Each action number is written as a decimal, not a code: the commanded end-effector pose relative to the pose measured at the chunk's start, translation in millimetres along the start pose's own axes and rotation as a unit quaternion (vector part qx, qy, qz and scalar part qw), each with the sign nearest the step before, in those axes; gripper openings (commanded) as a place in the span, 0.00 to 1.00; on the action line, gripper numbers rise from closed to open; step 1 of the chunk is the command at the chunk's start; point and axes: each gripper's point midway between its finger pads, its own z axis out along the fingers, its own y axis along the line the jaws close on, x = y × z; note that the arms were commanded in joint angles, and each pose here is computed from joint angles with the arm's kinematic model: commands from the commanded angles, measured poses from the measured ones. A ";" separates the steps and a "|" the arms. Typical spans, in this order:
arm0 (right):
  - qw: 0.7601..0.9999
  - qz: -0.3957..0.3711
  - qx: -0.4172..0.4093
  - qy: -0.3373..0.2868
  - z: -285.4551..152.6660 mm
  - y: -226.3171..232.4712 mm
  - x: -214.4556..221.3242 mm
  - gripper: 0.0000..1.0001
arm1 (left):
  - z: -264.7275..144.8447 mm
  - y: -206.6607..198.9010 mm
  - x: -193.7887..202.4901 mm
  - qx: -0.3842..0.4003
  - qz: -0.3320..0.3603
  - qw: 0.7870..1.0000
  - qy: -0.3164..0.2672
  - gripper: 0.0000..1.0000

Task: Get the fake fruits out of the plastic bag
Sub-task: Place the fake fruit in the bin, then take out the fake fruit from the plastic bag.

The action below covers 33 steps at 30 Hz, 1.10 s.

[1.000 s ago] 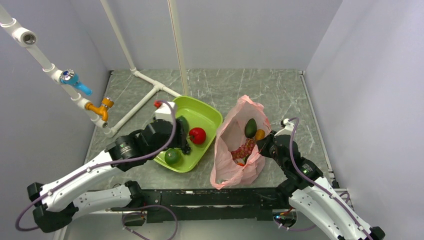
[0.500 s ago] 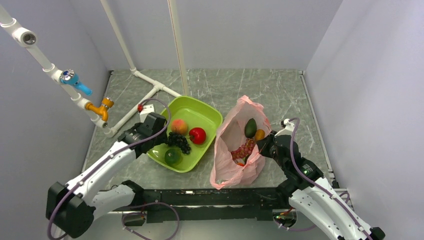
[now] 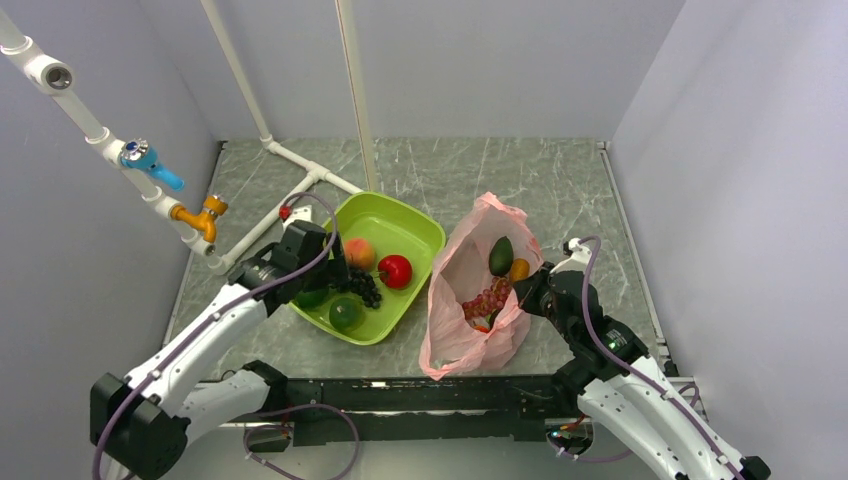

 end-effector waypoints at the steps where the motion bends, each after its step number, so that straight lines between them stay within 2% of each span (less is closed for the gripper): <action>1: 1.000 -0.001 -0.006 -0.008 -3.4 3.0 -5.1 0.00 | -39.4 -58.3 -23.9 0.166 -0.015 0.986 -0.021 0.92; 4: 1.000 0.000 -0.009 -0.005 -3.7 4.0 -3.6 0.00 | -62.4 -92.9 -25.6 0.274 -0.017 0.961 -0.019 0.89; 8: 1.000 0.002 -0.013 -0.004 -4.8 5.1 -3.4 0.00 | -99.4 -132.3 -26.8 0.403 -0.019 0.915 -0.032 0.86; 13: 1.000 0.002 -0.011 -0.003 -4.6 4.7 -3.3 0.00 | -142.0 -173.6 -21.9 0.482 0.009 0.874 -0.058 0.84; 17: 1.000 0.005 -0.012 0.000 -5.3 5.3 -2.6 0.00 | -165.8 -212.7 -6.7 0.516 0.056 0.852 -0.071 0.83; 22: 0.999 0.033 0.001 0.014 -9.3 0.2 4.1 0.00 | -163.8 -262.8 22.5 0.524 0.111 0.843 -0.052 0.79; 28: 0.984 0.142 0.103 0.021 -17.9 -33.7 17.9 0.00 | -139.3 -316.7 54.2 0.468 0.191 0.862 -0.044 0.74; 31: 0.965 0.188 0.184 0.017 -25.6 -62.6 27.7 0.00 | -117.4 -333.0 62.8 0.438 0.202 0.875 -0.034 0.72; 33: 0.958 0.198 0.205 0.021 -26.4 -68.7 32.1 0.00 | -105.7 -343.0 68.3 0.432 0.207 0.877 -0.033 0.69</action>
